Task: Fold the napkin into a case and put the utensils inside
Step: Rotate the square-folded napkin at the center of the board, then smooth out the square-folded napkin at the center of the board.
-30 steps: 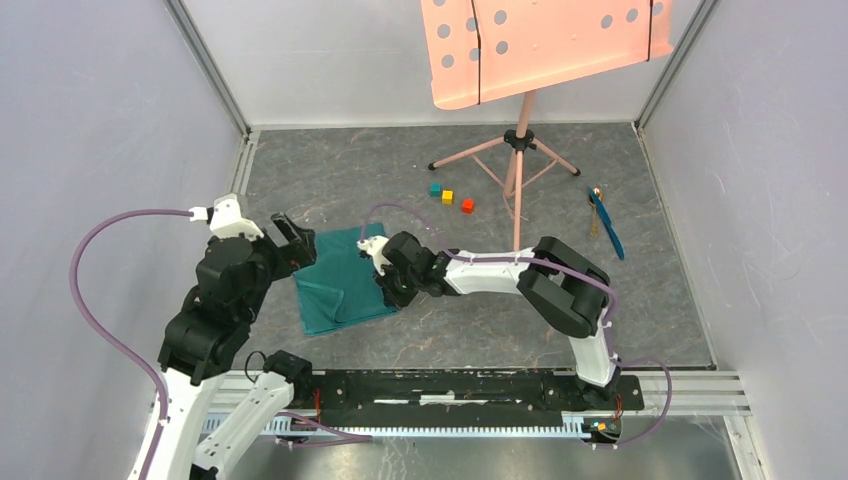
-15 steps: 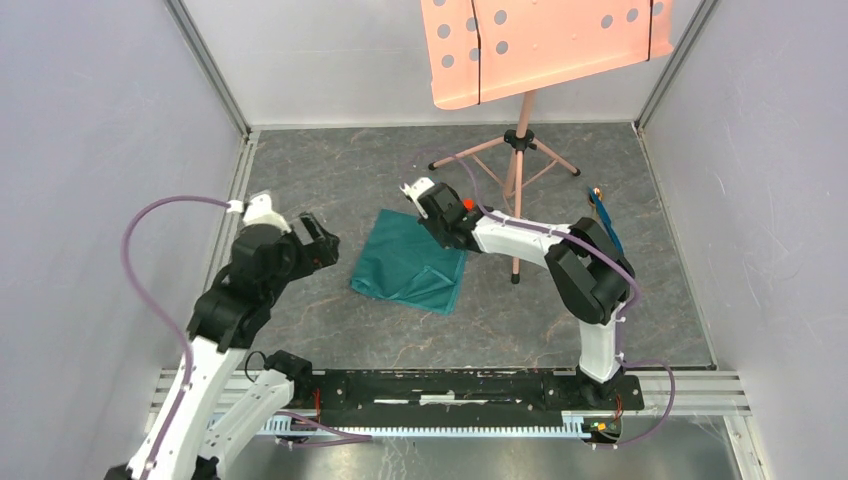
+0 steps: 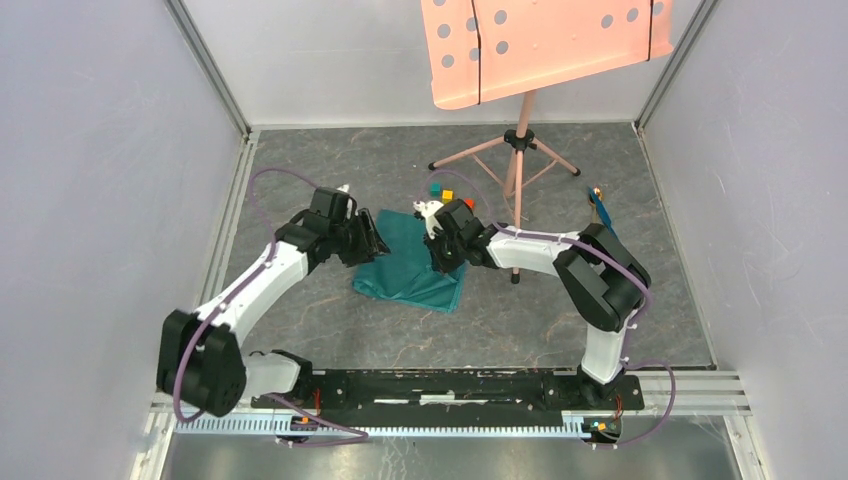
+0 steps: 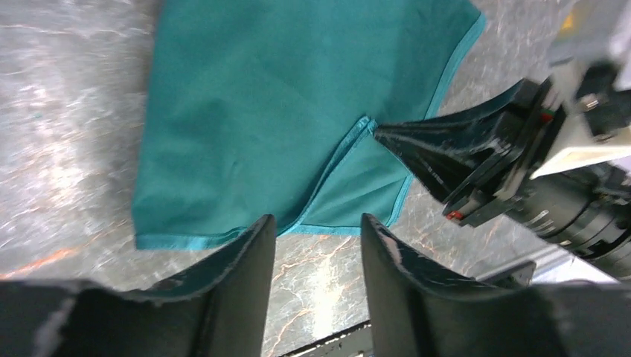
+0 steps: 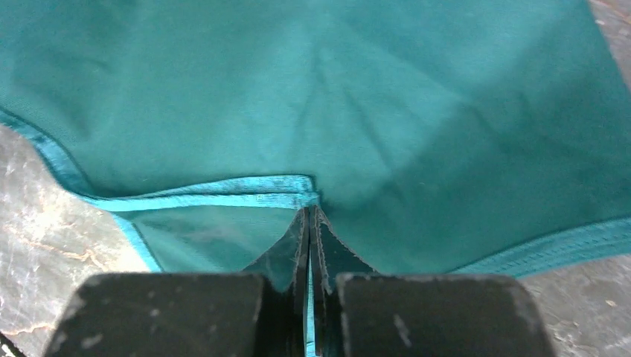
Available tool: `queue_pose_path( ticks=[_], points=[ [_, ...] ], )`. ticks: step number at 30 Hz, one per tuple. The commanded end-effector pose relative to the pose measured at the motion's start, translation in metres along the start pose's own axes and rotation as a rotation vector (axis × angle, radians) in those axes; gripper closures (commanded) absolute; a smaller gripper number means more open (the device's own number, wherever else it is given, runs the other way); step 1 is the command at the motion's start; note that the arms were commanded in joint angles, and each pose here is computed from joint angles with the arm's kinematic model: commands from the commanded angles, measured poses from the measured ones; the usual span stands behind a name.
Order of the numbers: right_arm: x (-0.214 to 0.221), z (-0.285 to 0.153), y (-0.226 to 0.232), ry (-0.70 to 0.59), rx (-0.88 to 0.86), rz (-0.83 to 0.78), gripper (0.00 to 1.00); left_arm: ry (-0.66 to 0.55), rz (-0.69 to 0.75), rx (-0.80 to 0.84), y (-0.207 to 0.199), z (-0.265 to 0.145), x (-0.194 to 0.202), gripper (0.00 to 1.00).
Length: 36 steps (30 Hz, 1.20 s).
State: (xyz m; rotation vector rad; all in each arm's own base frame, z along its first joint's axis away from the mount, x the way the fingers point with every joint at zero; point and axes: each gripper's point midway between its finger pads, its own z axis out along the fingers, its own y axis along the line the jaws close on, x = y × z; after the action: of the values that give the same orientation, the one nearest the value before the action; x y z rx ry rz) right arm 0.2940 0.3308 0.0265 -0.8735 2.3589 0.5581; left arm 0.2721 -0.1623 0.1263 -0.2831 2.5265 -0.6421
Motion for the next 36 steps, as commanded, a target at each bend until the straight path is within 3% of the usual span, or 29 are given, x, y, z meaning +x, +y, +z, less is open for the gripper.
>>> queue_pose_path(
  ticks=[1,9,15,17,20,24,31,36],
  points=[
    [-0.023,-0.004,-0.015,-0.085,0.005,0.044,1.00,0.057,-0.008,0.161,-0.032,0.023,-0.004,0.52],
    [-0.013,0.010,-0.032,-0.055,0.007,-0.003,1.00,0.129,-0.056,-0.015,0.024,0.076,0.030,0.73],
    [-0.015,0.013,-0.020,-0.042,-0.065,-0.060,0.99,0.111,-0.080,-0.116,0.064,0.074,0.059,0.73],
    [-0.020,0.006,-0.008,-0.071,-0.110,-0.042,0.93,0.100,-0.080,-0.120,0.068,0.072,0.063,0.73],
    [-0.032,-0.002,0.003,-0.098,-0.127,-0.034,0.73,0.102,-0.087,-0.120,0.071,0.071,0.068,0.73],
    [-0.047,0.001,0.022,-0.085,-0.085,-0.089,0.56,0.102,-0.097,-0.125,0.075,0.073,0.072,0.74],
    [-0.040,0.021,0.019,0.071,0.246,-0.174,0.49,0.072,-0.119,-0.133,0.078,0.069,0.073,0.79],
    [-0.030,0.023,0.017,0.103,0.315,-0.208,0.47,0.044,-0.140,-0.134,0.081,0.068,0.073,0.80]
  ],
)
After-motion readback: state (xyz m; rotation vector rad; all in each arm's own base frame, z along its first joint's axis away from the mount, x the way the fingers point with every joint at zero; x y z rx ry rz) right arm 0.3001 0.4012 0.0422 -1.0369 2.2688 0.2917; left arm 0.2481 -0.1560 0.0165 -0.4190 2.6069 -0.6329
